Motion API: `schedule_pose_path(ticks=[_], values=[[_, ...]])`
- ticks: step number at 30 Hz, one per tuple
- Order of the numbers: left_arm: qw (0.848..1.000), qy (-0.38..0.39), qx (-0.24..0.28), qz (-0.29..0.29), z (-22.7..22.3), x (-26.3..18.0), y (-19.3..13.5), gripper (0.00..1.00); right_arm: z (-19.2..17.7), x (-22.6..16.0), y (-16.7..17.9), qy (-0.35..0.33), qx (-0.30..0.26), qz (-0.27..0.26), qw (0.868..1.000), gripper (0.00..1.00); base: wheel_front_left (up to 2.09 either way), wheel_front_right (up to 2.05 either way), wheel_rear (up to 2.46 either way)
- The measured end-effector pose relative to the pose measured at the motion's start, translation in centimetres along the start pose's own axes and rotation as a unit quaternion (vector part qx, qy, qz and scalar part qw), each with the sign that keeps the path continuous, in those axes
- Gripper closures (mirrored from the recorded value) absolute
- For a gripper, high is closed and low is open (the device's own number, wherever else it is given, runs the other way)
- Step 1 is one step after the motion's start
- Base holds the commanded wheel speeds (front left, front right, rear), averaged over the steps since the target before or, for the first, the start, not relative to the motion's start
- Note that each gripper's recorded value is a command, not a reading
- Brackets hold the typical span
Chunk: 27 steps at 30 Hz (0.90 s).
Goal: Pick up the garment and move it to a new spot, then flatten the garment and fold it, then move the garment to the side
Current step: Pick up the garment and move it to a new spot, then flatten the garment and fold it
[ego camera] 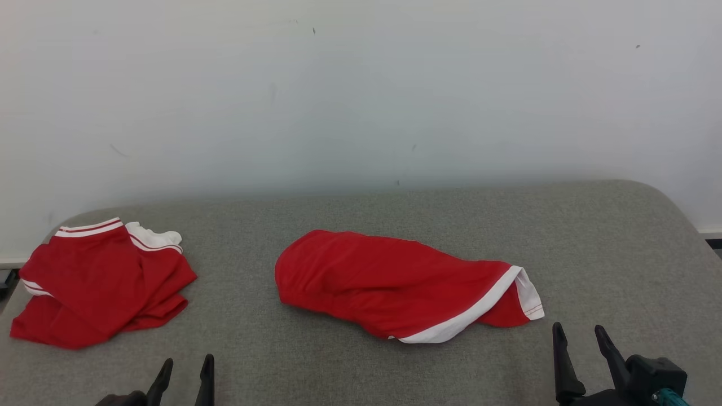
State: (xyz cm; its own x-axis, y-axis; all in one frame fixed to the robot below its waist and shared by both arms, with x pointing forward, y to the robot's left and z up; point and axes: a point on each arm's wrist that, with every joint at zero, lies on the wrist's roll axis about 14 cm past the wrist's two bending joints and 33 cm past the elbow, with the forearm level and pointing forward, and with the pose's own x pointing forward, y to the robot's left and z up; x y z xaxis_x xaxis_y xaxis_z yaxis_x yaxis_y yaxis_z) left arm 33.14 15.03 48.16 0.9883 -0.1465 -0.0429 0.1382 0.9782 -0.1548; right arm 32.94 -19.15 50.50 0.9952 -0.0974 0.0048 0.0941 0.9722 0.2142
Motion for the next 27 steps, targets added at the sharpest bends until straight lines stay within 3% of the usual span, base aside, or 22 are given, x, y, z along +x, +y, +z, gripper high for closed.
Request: schedule_pose_path(ticks=[5,27], values=[[1.0,-0.001,0.003,-0.006,-0.2,-0.2,-0.7,0.0,-1.0,-0.3,-1.4,0.016,0.002,-0.021,1.0,0.0,0.0,0.0,0.0],[0.999,-0.012,0.008,-0.032,0.2,0.2,-2.9,0.0,-1.9,-0.3,-1.5,0.031,0.001,-0.022,0.999,0.0,0.0,0.0,0.0]])
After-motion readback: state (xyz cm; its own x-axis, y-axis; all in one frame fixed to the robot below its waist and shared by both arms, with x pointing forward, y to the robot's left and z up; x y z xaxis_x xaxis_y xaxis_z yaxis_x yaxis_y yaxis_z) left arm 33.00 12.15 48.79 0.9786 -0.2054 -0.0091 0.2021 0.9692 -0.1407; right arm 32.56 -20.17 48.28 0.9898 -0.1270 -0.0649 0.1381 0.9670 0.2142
